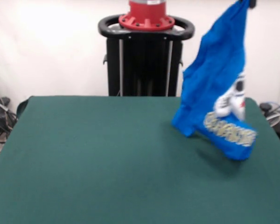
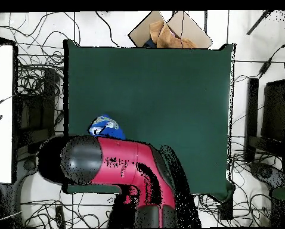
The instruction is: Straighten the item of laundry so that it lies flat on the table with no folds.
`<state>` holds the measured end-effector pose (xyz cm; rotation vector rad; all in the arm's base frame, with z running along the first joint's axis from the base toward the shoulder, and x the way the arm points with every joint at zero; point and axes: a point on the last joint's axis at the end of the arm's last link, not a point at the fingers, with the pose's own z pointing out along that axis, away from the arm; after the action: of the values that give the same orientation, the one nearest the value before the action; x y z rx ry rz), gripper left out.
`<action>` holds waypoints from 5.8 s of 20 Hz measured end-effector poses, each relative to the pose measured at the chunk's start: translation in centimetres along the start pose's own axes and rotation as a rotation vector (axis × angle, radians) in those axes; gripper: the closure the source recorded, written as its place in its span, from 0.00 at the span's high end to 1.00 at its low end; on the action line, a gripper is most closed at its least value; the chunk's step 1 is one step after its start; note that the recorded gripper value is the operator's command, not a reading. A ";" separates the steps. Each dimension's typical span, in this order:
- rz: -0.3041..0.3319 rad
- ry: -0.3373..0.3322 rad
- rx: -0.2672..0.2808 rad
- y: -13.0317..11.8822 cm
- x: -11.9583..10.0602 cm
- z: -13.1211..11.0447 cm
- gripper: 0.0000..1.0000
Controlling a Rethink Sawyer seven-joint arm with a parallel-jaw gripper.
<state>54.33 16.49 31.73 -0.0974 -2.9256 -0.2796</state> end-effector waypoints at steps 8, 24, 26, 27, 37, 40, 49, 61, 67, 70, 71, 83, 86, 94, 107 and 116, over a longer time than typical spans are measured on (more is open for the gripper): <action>0.042 0.000 -0.009 3.4 -1.5 -6.4 0.00; 0.042 -0.127 -0.034 7.3 -4.8 -9.9 0.00; 0.061 -0.198 -0.033 6.2 -6.1 -8.7 0.00; 0.072 -0.238 -0.027 5.2 -6.9 -8.0 0.00; 0.154 -0.578 0.034 -13.7 -14.3 0.7 0.00; 0.129 -0.590 0.060 -19.2 -14.3 3.2 0.00; -0.095 -0.448 0.119 -32.4 -9.1 10.8 0.00; -0.262 -0.319 0.072 -27.7 -2.1 17.8 0.00; -0.293 -0.279 0.042 -25.3 1.2 19.3 0.00; -0.285 -0.265 0.045 -26.3 2.9 19.3 0.00; -0.281 -0.264 0.049 -27.0 3.4 19.2 0.00; -0.149 -0.223 0.064 -34.7 9.0 19.8 0.00; -0.126 -0.165 0.029 -34.1 10.9 21.6 0.00; -0.132 0.066 -0.129 -27.0 16.5 26.6 0.00; 0.036 0.327 -0.316 -19.2 20.4 28.7 1.00; -0.068 -0.232 -0.034 -19.8 11.9 25.0 1.00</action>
<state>36.20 2.47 6.51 -0.0380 -3.1598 -0.3501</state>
